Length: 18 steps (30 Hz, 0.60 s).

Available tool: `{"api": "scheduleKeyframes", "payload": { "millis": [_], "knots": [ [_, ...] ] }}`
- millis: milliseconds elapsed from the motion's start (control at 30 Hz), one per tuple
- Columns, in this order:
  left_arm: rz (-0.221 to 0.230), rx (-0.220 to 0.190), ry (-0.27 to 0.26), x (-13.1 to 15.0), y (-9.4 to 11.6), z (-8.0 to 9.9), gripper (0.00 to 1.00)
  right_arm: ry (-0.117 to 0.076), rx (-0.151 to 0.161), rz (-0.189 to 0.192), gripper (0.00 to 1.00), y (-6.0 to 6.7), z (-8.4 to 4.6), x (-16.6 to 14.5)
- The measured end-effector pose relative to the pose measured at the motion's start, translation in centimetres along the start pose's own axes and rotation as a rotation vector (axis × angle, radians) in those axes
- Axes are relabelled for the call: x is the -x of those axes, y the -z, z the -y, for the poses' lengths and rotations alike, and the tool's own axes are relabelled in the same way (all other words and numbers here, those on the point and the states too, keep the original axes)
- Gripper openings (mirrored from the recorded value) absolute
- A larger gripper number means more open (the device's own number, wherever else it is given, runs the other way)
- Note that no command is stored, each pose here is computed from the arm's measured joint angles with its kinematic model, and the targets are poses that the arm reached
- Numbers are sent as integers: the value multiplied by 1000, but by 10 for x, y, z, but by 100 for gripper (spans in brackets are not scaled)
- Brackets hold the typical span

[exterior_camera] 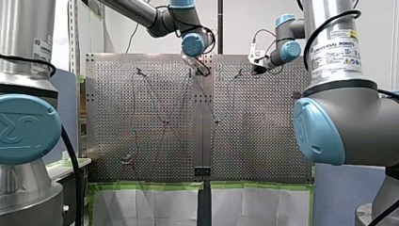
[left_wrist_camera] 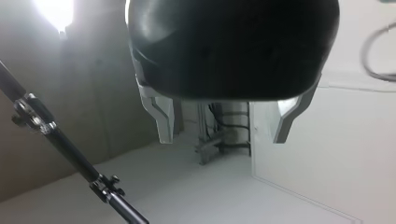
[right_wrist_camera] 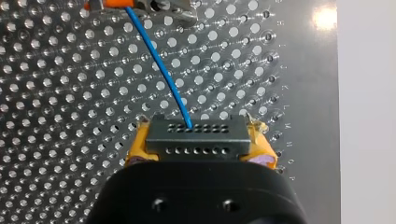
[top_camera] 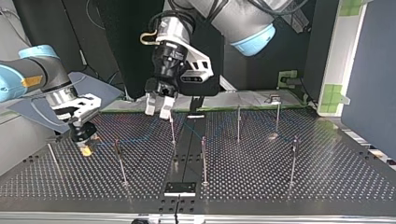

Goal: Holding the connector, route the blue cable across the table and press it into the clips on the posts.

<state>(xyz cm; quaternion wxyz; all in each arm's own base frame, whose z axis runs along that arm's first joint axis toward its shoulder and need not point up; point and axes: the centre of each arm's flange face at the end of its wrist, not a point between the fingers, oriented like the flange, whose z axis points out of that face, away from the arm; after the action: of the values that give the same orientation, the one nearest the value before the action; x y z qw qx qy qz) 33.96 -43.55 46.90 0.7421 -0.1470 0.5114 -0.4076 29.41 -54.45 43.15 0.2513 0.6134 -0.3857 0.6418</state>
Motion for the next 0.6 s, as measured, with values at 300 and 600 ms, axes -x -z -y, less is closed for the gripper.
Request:
{"api": "scheduleKeyframes", "payload": {
  "millis": [300, 600],
  "knots": [
    [-90, 67, -56, -47, 27, -41, 100, 0, 0, 0, 0, 0, 0, 0],
    [-156, 106, -96, -65, 57, -70, 100, 1, 1, 0, 0, 0, -1, 0]
  ]
}}
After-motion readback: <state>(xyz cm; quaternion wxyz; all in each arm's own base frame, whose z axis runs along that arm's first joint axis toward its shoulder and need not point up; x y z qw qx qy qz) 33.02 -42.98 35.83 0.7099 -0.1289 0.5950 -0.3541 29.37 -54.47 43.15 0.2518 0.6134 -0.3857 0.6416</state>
